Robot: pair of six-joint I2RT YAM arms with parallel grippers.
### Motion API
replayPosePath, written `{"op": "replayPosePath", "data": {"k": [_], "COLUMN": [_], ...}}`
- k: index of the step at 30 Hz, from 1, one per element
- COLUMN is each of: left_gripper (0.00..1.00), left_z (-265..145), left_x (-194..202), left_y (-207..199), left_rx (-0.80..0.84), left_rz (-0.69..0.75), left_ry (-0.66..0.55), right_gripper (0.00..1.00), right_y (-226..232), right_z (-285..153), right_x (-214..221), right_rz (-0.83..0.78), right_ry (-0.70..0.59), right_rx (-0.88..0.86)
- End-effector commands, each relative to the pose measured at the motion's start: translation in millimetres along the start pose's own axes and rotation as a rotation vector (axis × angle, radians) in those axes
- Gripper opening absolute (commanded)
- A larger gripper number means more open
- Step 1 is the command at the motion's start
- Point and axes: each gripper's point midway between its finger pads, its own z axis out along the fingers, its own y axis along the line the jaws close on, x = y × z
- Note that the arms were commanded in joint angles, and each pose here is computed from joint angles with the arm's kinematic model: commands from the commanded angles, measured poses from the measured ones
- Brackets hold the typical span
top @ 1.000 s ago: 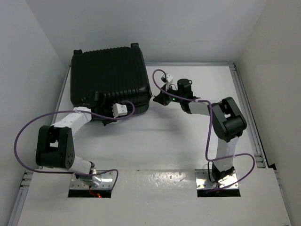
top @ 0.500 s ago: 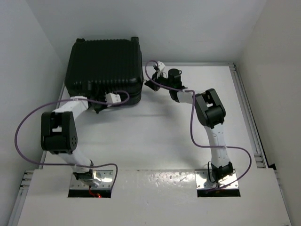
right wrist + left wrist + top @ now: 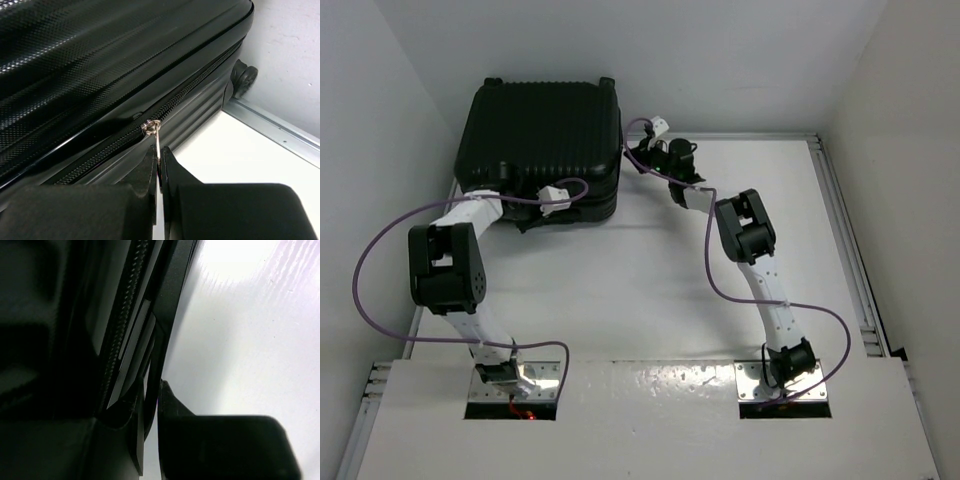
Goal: Pack the luggage
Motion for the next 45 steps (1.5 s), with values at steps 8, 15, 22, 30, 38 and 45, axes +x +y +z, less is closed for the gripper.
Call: {"op": "replayPosePath", "data": {"k": [8,15,22,30,38,45], "left_gripper": [0.63,1.0,0.87,0.6,0.69,0.69], "left_z": [-85.0,-143.7,-206.6,-260.7,-228.8,-196.4], "left_x": [32.1,-25.9,-31.1,-11.2,54.2,82.6], "left_y": [-4.2,-20.7,59.7,194.3,275.8,300.1], "left_rx": [-0.189,-0.326,-0.624,-0.916,-1.055,-1.051], "left_rz": [-0.172,-0.105,-0.76,-1.161,-1.219,-1.204], "left_ry": [0.006,-0.172,-0.197,-0.331,-0.24,-0.201], "right_gripper": [0.0,0.0,0.0,0.0,0.0,0.0], "right_y": [0.9,67.3,93.9,98.6,114.0,104.4], "right_z": [-11.6,-18.8,-22.8,-23.8,-43.1,-78.5], "right_x": [-63.8,-74.8,-75.2,-75.5,-84.6,-91.3], "right_rz": [-0.011,-0.028,-0.047,-0.057,-0.051,-0.045], "right_ry": [-0.16,-0.174,-0.163,-0.158,-0.165,-0.14], "right_rx": [-0.015,-0.204,-0.285,-0.338,-0.398,-0.379]}}
